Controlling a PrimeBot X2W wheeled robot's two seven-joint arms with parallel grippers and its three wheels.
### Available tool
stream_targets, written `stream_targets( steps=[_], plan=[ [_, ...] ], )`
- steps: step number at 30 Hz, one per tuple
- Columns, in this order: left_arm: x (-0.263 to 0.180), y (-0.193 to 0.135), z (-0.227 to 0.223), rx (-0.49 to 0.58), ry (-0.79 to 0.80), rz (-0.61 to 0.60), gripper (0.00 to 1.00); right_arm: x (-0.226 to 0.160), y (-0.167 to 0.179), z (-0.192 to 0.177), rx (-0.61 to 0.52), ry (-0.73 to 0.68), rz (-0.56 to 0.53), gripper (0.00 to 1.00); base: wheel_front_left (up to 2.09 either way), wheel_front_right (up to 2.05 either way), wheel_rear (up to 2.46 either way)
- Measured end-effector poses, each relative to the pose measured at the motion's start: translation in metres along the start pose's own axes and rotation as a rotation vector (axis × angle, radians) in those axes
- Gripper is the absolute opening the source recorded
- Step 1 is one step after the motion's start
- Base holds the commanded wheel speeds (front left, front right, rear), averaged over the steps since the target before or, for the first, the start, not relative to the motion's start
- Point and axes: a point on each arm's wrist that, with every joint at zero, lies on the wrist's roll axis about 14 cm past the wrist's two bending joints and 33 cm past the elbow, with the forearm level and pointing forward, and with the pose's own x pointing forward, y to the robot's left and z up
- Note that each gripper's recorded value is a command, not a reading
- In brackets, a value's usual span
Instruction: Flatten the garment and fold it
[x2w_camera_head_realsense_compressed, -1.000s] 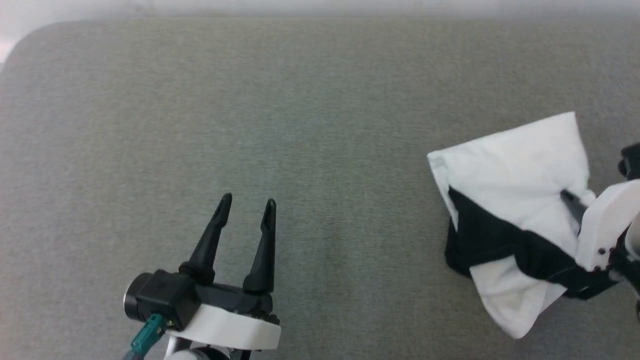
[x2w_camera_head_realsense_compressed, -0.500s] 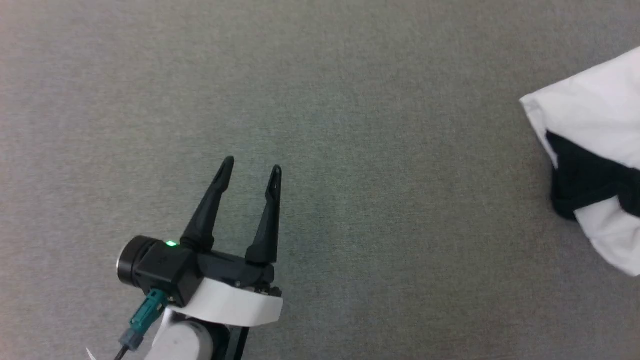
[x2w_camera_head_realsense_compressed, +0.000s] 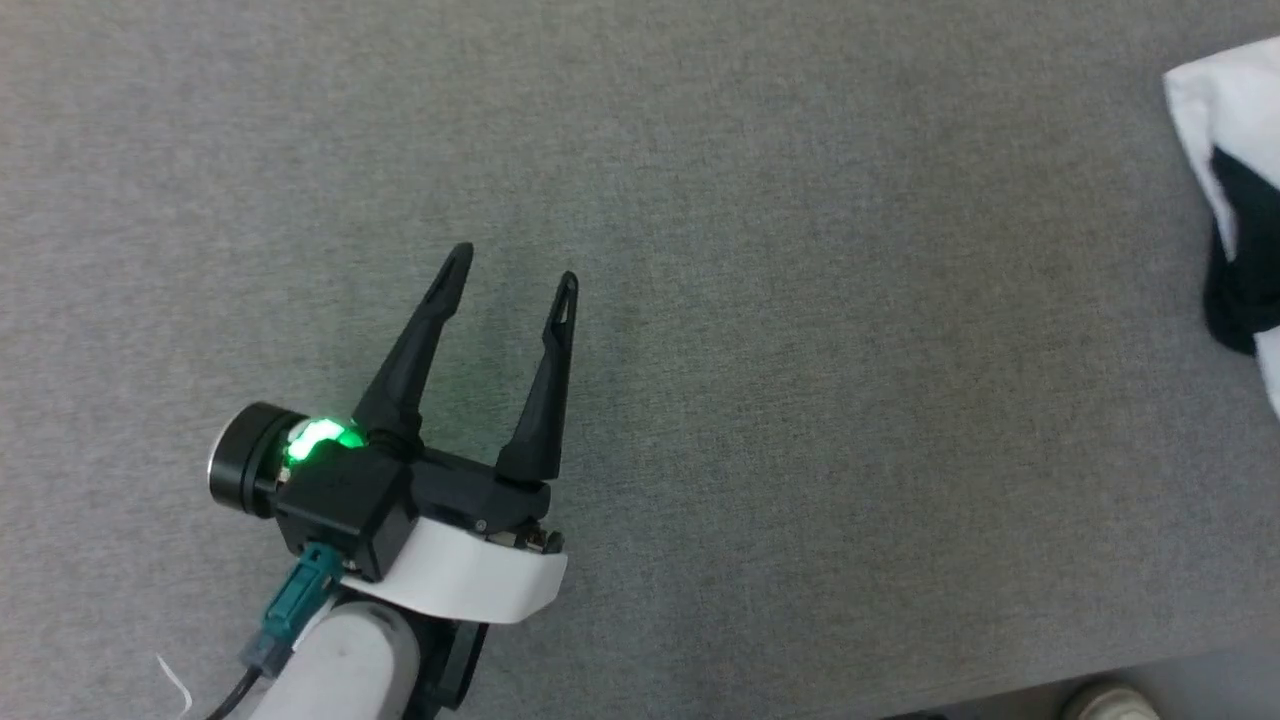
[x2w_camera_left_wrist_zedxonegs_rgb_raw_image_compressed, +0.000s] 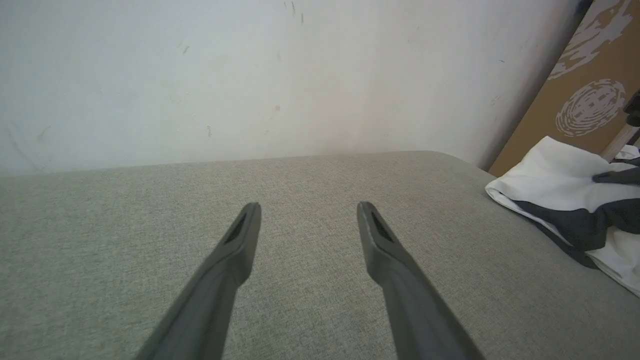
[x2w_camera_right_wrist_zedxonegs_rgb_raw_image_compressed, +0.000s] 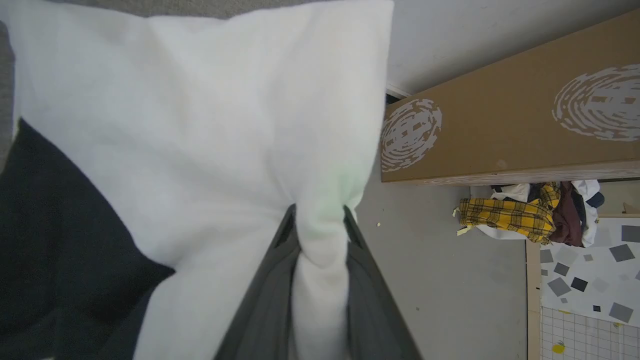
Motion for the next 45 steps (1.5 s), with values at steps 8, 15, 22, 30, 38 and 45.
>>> stream_targets(
  steps=[8, 15, 22, 30, 38, 45],
  plan=[
    [0.013, 0.0, -0.015, 0.014, 0.0, -0.023, 1.0, 0.019, -0.022, -0.024, -0.021, 0.061, -0.08, 0.0, 0.0, 0.0, 0.0],
    [0.015, 0.01, -0.002, 0.058, -0.089, 0.017, 1.0, 0.034, -0.023, -0.034, -0.014, 0.094, -0.103, 0.0, 0.0, 0.0, 0.0],
    [0.014, 0.03, 0.007, 0.072, -0.132, 0.113, 1.0, 0.043, -0.016, -0.038, -0.001, 0.103, -0.101, 0.58, 0.0, 0.0, 0.0],
    [0.011, 0.037, 0.026, 0.062, -0.191, 0.157, 1.0, 0.039, -0.018, -0.034, 0.011, 0.083, -0.107, 1.0, 0.0, 0.0, 0.0],
    [0.0, 0.034, 0.049, 0.043, -0.238, 0.188, 1.0, 0.021, -0.024, -0.004, 0.073, -0.059, -0.11, 1.0, 0.0, 0.0, 0.0],
    [-0.021, 0.032, 0.072, 0.037, -0.266, 0.226, 1.0, -0.014, 0.012, 0.04, 0.244, -0.306, -0.007, 1.0, 0.0, 0.0, 0.0]
  ],
)
